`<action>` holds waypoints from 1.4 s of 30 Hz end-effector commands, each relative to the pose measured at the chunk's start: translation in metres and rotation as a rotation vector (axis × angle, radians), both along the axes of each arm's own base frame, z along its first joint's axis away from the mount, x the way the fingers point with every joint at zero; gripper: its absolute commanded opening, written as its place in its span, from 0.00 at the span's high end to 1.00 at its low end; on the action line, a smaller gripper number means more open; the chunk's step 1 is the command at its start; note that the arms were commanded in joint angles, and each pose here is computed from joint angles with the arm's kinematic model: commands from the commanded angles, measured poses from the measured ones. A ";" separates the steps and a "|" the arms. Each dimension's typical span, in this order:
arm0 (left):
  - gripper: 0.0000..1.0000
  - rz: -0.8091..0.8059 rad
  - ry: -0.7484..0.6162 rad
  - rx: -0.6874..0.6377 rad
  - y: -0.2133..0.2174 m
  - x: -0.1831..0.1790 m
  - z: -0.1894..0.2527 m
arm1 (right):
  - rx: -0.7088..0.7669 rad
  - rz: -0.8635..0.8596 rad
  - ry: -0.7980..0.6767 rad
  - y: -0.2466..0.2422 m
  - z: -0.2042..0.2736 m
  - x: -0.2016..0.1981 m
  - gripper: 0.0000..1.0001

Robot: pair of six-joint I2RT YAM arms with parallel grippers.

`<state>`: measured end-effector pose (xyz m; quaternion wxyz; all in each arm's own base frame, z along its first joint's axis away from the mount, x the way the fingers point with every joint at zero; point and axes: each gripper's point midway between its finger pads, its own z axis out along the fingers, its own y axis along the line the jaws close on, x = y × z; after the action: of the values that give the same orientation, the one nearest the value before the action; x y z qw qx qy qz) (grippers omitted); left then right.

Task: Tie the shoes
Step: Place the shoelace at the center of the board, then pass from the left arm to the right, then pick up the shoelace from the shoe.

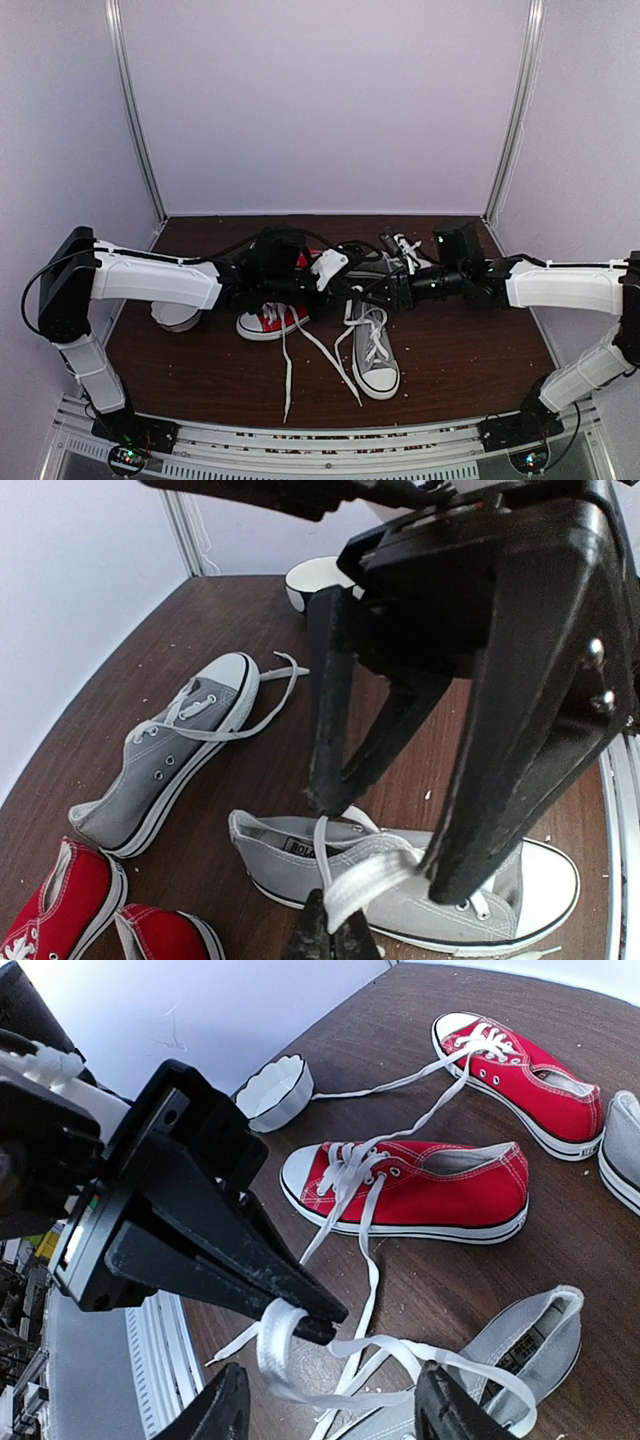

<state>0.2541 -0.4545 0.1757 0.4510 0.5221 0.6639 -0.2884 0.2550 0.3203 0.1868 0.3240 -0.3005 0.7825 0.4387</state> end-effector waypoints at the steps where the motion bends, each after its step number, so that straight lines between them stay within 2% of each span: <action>1: 1.00 0.007 -0.005 -0.029 -0.006 0.007 0.008 | 0.042 0.025 -0.058 0.011 0.005 0.009 0.47; 3: 1.00 0.005 -0.005 -0.029 -0.007 0.008 0.008 | 0.040 0.036 -0.040 0.014 0.000 0.009 0.52; 8: 1.00 -0.001 0.006 -0.026 -0.007 0.010 0.007 | 0.026 0.019 -0.044 0.011 -0.004 0.012 0.92; 10: 1.00 -0.005 0.016 -0.025 -0.006 0.011 0.006 | 0.007 -0.013 -0.051 0.005 -0.006 0.015 1.00; 13: 0.99 -0.035 0.073 0.006 -0.007 0.010 -0.002 | -0.041 -0.100 -0.054 -0.012 -0.011 0.028 1.00; 15: 0.85 -0.019 0.125 0.071 -0.009 0.017 -0.015 | -0.051 -0.141 -0.062 -0.021 -0.008 0.034 1.00; 18: 0.77 0.006 0.188 0.169 -0.013 0.025 -0.040 | -0.063 -0.188 -0.079 -0.029 -0.003 0.039 1.00; 23: 0.62 0.028 0.227 0.181 -0.021 0.031 -0.050 | -0.111 -0.242 -0.082 -0.037 -0.006 0.046 1.00; 29: 0.62 0.058 0.254 0.207 -0.025 0.041 -0.065 | -0.182 -0.267 -0.092 -0.047 -0.005 0.048 1.00; 32: 0.66 0.051 0.269 0.211 -0.032 0.043 -0.072 | -0.208 -0.291 -0.108 -0.052 -0.005 0.051 1.00; 42: 0.68 0.089 0.293 0.290 -0.024 0.046 -0.098 | -0.199 -0.306 -0.120 -0.050 0.011 0.058 1.00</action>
<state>0.2917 -0.4820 0.0845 0.2833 0.5126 0.7682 -0.2584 0.3060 0.2736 0.1792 0.3790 -0.2382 0.8442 0.2948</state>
